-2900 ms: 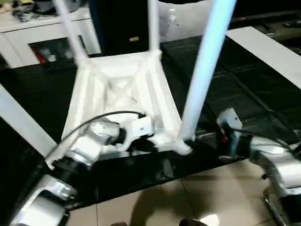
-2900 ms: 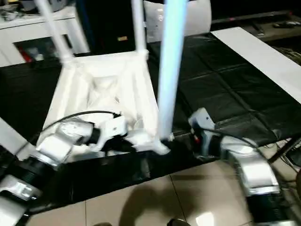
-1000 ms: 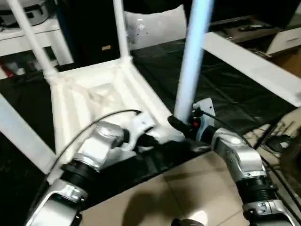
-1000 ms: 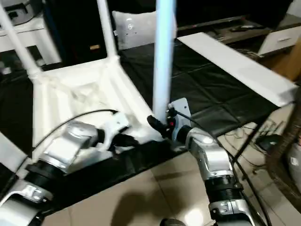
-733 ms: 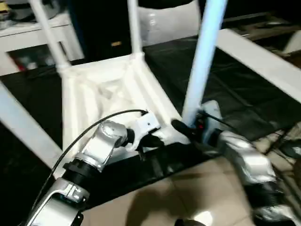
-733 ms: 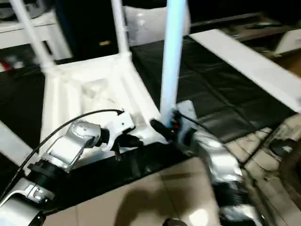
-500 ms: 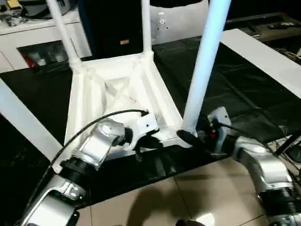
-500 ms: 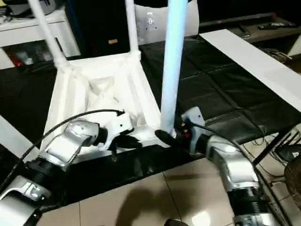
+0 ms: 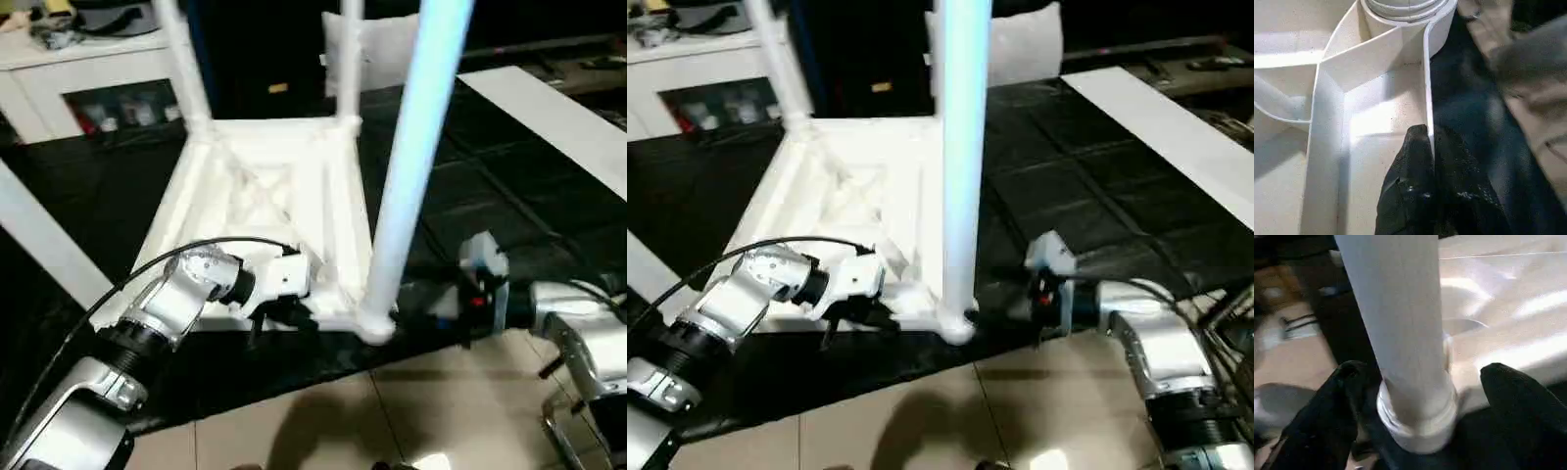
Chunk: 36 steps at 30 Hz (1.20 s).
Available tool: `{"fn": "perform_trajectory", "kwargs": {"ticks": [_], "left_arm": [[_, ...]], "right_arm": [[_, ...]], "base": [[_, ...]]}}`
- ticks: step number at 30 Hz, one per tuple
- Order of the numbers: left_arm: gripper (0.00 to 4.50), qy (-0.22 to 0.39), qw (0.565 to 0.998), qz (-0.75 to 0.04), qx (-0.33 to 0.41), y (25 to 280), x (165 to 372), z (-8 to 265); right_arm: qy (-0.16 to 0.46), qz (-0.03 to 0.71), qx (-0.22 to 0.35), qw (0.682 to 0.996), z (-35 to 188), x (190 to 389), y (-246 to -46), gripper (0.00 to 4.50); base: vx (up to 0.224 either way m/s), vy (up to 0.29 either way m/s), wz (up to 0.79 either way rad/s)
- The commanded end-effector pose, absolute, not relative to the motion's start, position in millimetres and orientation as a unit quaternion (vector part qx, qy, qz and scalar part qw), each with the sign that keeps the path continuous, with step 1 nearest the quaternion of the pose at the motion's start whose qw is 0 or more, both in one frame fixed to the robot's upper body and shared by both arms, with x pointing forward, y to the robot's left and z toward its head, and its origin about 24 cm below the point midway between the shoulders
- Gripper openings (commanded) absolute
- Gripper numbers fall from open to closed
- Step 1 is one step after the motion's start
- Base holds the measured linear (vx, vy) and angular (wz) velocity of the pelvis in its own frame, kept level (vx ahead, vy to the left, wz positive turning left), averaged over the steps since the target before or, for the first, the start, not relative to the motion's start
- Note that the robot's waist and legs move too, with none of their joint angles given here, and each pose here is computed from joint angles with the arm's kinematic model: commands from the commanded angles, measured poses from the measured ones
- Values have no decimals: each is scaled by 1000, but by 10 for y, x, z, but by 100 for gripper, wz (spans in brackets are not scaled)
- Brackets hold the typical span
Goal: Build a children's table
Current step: Rotate leg to tighten
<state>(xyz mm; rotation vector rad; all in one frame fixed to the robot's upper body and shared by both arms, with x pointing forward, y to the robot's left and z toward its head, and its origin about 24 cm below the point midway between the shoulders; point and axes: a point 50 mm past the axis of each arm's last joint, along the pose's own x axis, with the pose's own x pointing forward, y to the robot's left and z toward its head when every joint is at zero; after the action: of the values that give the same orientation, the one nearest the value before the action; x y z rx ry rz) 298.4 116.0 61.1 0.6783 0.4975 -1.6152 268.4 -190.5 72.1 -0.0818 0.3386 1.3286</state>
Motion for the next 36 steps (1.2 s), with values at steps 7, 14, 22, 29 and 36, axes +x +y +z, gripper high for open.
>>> {"fn": "perform_trajectory", "kwargs": {"ticks": [7, 14, 22, 29, 36], "left_arm": [[0, 221, 538, -749, 319, 1056, 2877, 549], [0, 225, 542, -743, 322, 1084, 2888, 536], [0, 235, 548, -740, 311, 1133, 2865, 504], [0, 234, 591, -729, 254, 1128, 2828, 505], [0, 239, 690, -657, 188, 1137, 2885, 565]], "right_arm": [[144, 673, -31, 725, 825, 2729, -1755, 331], [163, 696, -18, 699, 811, 2725, -1727, 274], [177, 708, -7, 684, 781, 2720, -1692, 209], [181, 680, 21, 711, 719, 2709, -1594, 202], [192, 495, 13, 847, 576, 3035, -1391, 200]], "base": [[0, 0, 0], [0, 0, 0], [0, 0, 0], [0, 0, 0], [0, 0, 0]]}}
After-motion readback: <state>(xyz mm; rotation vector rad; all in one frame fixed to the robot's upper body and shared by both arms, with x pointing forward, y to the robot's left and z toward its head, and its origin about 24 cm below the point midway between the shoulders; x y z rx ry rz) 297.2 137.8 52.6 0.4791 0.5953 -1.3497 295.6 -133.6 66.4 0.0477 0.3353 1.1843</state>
